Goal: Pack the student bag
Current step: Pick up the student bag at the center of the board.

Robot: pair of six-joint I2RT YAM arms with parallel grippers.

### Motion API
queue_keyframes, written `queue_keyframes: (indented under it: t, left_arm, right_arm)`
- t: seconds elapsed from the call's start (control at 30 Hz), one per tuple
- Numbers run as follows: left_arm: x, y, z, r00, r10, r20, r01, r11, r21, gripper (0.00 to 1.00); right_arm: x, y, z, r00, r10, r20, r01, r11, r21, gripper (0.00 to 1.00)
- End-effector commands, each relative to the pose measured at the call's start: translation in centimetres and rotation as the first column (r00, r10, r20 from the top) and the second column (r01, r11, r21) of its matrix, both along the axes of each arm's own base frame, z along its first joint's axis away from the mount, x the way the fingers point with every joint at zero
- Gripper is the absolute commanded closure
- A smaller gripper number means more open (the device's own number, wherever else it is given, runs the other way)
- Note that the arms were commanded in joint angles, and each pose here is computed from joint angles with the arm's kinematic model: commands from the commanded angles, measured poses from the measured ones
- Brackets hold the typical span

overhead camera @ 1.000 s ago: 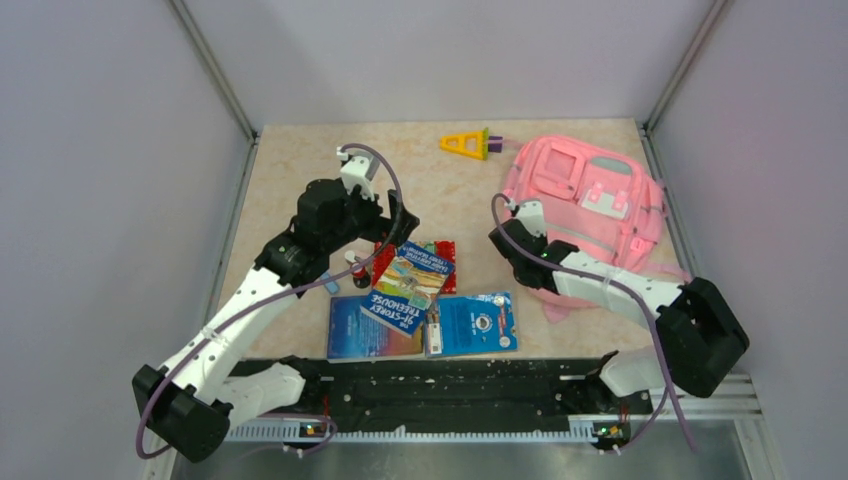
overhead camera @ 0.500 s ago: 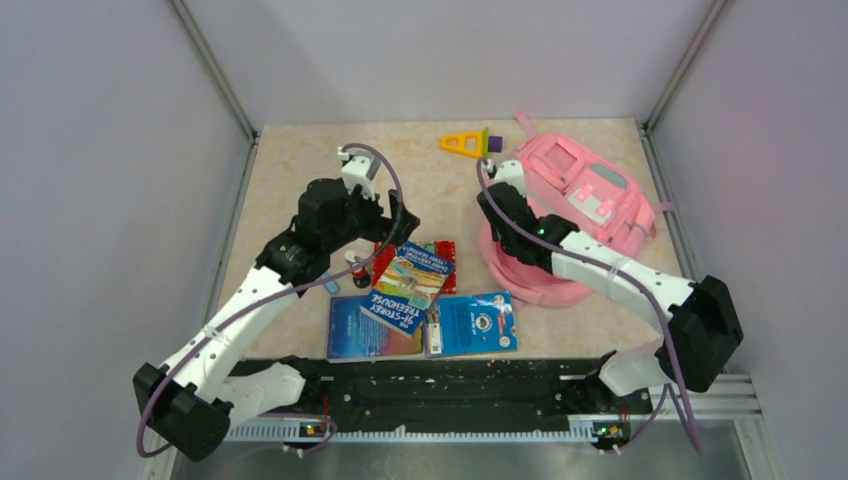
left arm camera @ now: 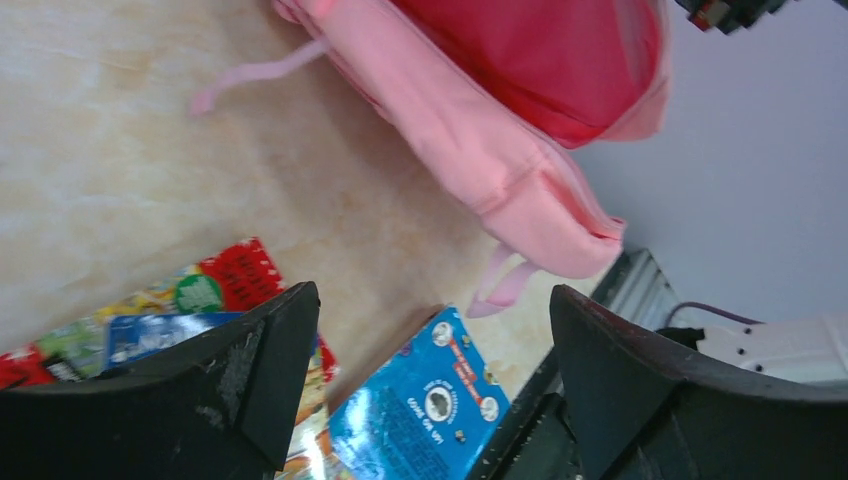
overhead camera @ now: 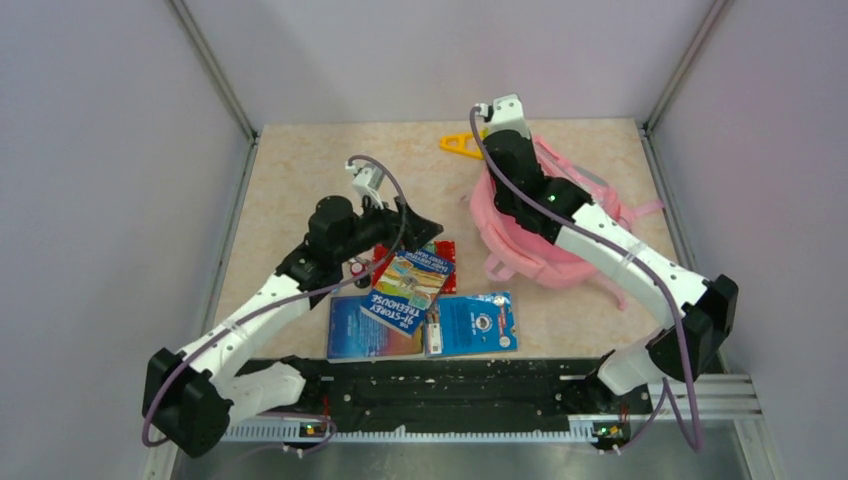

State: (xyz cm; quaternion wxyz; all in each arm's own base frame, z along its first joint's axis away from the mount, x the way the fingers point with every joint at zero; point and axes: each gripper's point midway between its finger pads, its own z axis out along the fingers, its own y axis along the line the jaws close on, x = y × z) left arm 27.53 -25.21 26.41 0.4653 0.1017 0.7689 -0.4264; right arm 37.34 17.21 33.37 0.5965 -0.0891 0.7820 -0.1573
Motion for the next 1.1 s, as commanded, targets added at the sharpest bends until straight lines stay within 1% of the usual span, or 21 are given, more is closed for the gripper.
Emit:
queue_keyframes:
  t: [0.0, 0.13, 0.17, 0.33, 0.43, 0.47, 0.53, 0.63, 0.7, 0.87, 0.93, 0.97, 1.0, 1.03, 1.07]
  left_arm:
    - [-1.6, -4.4, 4.0, 0.989, -0.091, 0.120, 0.121, 0.952, -0.280, 0.11]
    - [-3.9, -7.5, 5.4, 0.965, -0.120, 0.233, 0.199, 0.915, -0.352, 0.11]
    - [-4.4, -7.8, 6.2, 0.956, -0.118, 0.270, 0.220, 0.894, -0.390, 0.11]
    - [-4.6, -10.0, 5.4, 0.956, -0.135, 0.262, 0.253, 0.832, -0.493, 0.11]
    - [-4.3, -12.0, 5.0, 0.950, -0.161, 0.269, 0.286, 0.798, -0.530, 0.11]
    - [-3.9, -12.9, 4.1, 0.951, -0.170, 0.257, 0.286, 0.798, -0.531, 0.11]
    - [-3.2, -14.1, 3.8, 0.946, -0.168, 0.276, 0.297, 0.788, -0.538, 0.14]
    - [-1.9, -15.6, 3.2, 0.950, -0.151, 0.273, 0.282, 0.791, -0.543, 0.15]
    - [-1.2, -16.6, 2.8, 0.953, -0.148, 0.265, 0.274, 0.797, -0.539, 0.15]
    - [0.6, -18.9, 1.4, 0.963, -0.147, 0.224, 0.243, 0.833, -0.497, 0.14]
    - [1.6, -19.7, 0.6, 0.969, -0.133, 0.210, 0.221, 0.850, -0.478, 0.19]
    - [2.3, -20.1, 0.2, 0.973, -0.119, 0.196, 0.200, 0.860, -0.470, 0.26]
    - [2.8, -20.3, -0.4, 0.977, -0.107, 0.184, 0.183, 0.867, -0.464, 0.35]
    - [3.0, -20.4, -0.9, 0.979, -0.103, 0.176, 0.174, 0.873, -0.456, 0.46]
    - [3.2, -20.4, -1.3, 0.981, -0.097, 0.169, 0.165, 0.878, -0.450, 0.60]
  right_arm:
    - [0.5, 1.9, 1.8, 0.999, 0.036, 0.020, -0.039, 0.991, 0.125, 1.00]
    - [0.4, 3.9, 1.5, 0.994, 0.113, -0.005, -0.110, 0.971, 0.213, 1.00]
    - [0.4, 4.3, 1.4, 0.992, 0.127, -0.009, -0.121, 0.966, 0.228, 1.00]
    - [0.3, 5.9, 0.8, 0.983, 0.182, -0.025, -0.168, 0.944, 0.283, 1.00]
    - [0.5, 6.6, 0.3, 0.980, 0.197, -0.038, -0.177, 0.937, 0.300, 1.00]
    - [0.6, 6.7, 0.3, 0.979, 0.198, -0.040, -0.177, 0.937, 0.302, 1.00]
    - [0.6, 6.8, 0.2, 0.981, 0.191, -0.043, -0.170, 0.940, 0.297, 1.00]
    - [0.6, 7.0, -0.1, 0.982, 0.184, -0.052, -0.163, 0.947, 0.278, 1.00]
    - [0.6, 7.1, -0.1, 0.980, 0.191, -0.055, -0.169, 0.948, 0.271, 1.00]
    - [0.3, 7.2, -0.4, 0.977, 0.202, -0.067, -0.179, 0.948, 0.263, 1.00]
    - [0.2, 7.1, -0.3, 0.977, 0.204, -0.065, -0.180, 0.946, 0.268, 1.00]
    - [0.1, 6.9, -0.1, 0.978, 0.198, -0.059, -0.176, 0.948, 0.264, 1.00]
    - [0.0, 6.5, 0.1, 0.981, 0.185, -0.057, -0.165, 0.952, 0.259, 1.00]
    - [0.0, 6.1, 0.2, 0.984, 0.173, -0.054, -0.153, 0.954, 0.256, 1.00]
    - [-0.2, 5.8, 0.5, 0.985, 0.166, -0.049, -0.149, 0.956, 0.253, 1.00]
